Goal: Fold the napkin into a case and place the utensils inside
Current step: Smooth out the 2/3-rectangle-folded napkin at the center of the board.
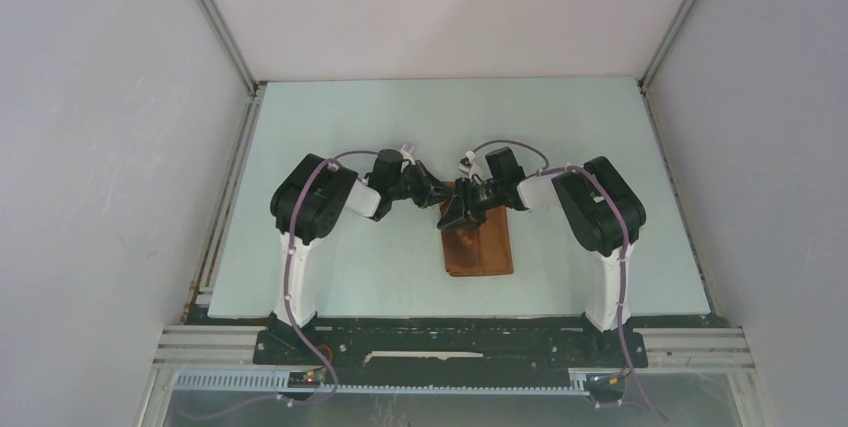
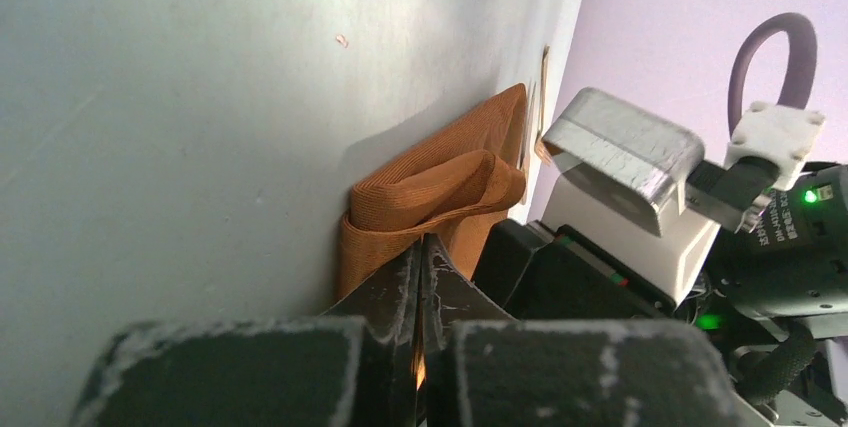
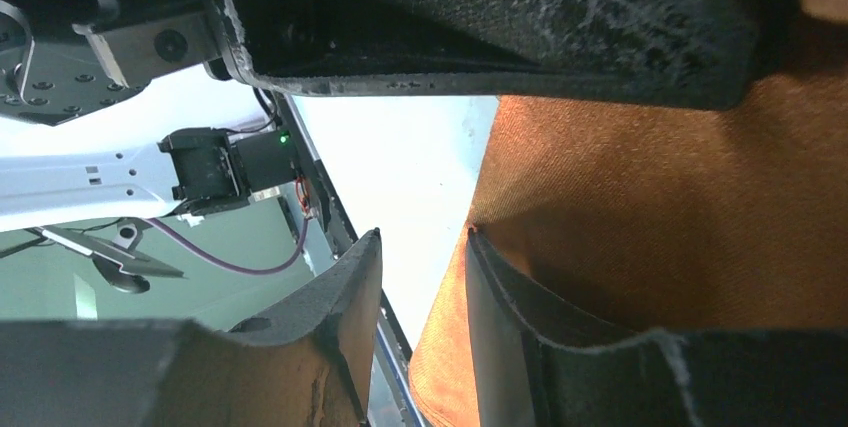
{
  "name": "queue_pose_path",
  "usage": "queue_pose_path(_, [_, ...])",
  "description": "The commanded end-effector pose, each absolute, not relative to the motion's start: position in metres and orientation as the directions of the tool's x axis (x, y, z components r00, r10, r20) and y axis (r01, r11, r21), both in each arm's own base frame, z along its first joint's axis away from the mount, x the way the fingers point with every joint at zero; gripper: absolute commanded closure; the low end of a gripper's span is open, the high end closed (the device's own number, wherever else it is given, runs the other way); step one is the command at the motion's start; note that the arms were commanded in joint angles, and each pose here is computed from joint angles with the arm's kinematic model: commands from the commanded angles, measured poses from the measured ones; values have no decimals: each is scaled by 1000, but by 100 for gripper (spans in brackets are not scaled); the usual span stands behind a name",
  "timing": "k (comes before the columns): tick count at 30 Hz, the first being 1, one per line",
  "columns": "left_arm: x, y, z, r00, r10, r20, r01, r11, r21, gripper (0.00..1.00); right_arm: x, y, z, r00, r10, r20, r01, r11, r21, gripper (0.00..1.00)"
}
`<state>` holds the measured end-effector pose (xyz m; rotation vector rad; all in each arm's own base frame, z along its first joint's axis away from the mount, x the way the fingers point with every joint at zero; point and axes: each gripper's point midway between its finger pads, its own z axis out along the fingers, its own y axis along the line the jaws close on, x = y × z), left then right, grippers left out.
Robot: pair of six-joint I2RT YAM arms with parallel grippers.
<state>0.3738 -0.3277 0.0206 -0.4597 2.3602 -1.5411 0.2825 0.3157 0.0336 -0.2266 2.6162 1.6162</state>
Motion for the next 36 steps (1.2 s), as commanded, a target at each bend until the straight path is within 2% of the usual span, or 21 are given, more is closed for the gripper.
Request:
queue_pose_path(1, [379, -322, 5, -894, -445, -51, -148, 400, -904, 100, 273, 325, 40, -983, -125, -132, -171, 387, 906, 56])
queue_pose_path(28, [380, -319, 5, -884, -463, -61, -153, 411, -899, 100, 160, 315, 32, -988, -148, -47, -98, 365, 926, 55])
queue_pose_path(32, [380, -319, 7, -892, -446, -78, -134, 424, -895, 100, 154, 312, 48, -989, -145, -39, -87, 344, 935, 55])
queue_pose_path(34, [379, -320, 19, -895, -433, -104, -100, 422, -901, 96, 154, 304, 62, -990, -121, -68, -110, 384, 917, 53])
queue_pose_path(36, [379, -321, 38, -898, -420, -131, -62, 416, -907, 84, 158, 285, 68, -991, -80, -107, -132, 481, 867, 47])
